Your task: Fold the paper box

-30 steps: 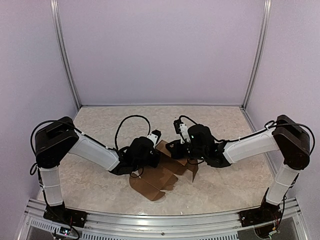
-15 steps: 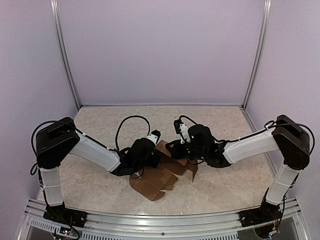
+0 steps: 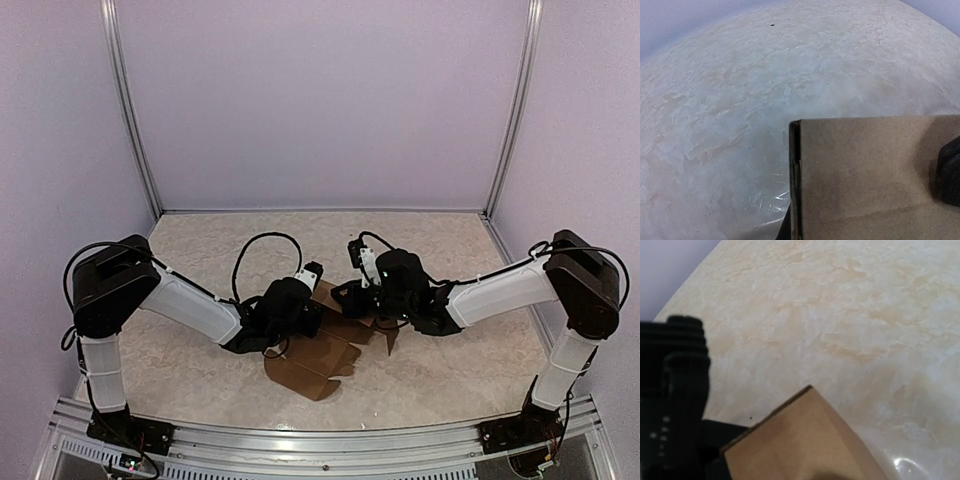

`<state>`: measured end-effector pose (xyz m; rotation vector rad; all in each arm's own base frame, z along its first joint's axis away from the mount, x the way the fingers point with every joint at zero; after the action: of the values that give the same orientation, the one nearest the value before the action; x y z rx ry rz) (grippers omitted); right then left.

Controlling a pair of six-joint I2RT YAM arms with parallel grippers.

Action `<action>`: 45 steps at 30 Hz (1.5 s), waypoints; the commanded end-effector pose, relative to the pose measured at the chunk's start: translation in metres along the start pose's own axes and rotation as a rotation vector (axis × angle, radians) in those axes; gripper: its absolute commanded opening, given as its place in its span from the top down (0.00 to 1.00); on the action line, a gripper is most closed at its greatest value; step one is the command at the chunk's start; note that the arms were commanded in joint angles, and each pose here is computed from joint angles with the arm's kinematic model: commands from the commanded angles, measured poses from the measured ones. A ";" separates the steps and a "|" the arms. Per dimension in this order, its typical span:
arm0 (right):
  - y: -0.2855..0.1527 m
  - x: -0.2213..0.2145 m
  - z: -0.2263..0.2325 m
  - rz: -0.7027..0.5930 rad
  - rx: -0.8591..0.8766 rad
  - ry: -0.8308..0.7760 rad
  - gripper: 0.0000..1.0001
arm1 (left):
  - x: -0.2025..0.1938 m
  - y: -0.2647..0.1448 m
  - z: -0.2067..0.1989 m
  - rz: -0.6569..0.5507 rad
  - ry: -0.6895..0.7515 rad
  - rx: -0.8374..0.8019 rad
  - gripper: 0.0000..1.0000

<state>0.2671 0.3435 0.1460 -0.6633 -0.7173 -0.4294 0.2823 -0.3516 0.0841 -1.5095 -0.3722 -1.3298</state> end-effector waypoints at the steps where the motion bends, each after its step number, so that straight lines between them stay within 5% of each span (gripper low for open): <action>1: 0.000 -0.028 -0.024 0.108 -0.079 0.009 1.00 | 0.003 0.005 -0.001 -0.012 -0.003 0.012 1.00; 14: -0.043 0.011 0.002 0.074 -0.093 -0.080 0.99 | 0.008 -0.003 0.012 -0.008 -0.043 0.099 1.00; 28: -0.067 0.020 0.008 0.144 -0.153 -0.028 0.58 | 0.026 -0.022 0.017 0.036 -0.137 0.201 1.00; 45: -0.040 0.019 0.000 0.118 -0.229 0.198 0.43 | 0.017 -0.030 0.010 0.061 -0.227 0.155 1.00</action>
<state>0.2504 0.3110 0.1829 -0.8561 -0.5277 -0.4199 0.2759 -0.3399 0.1029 -1.4831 -0.5203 -1.0757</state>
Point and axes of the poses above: each gripper's point midway between its finger pads, its own y axis out along the fingers, its own z axis along the line the jaws close on, x = y × z, the point moved 6 cm from there along -y, back along the fingers, and after that the axes turned 9 degrees about y, right-handed, at the moved point
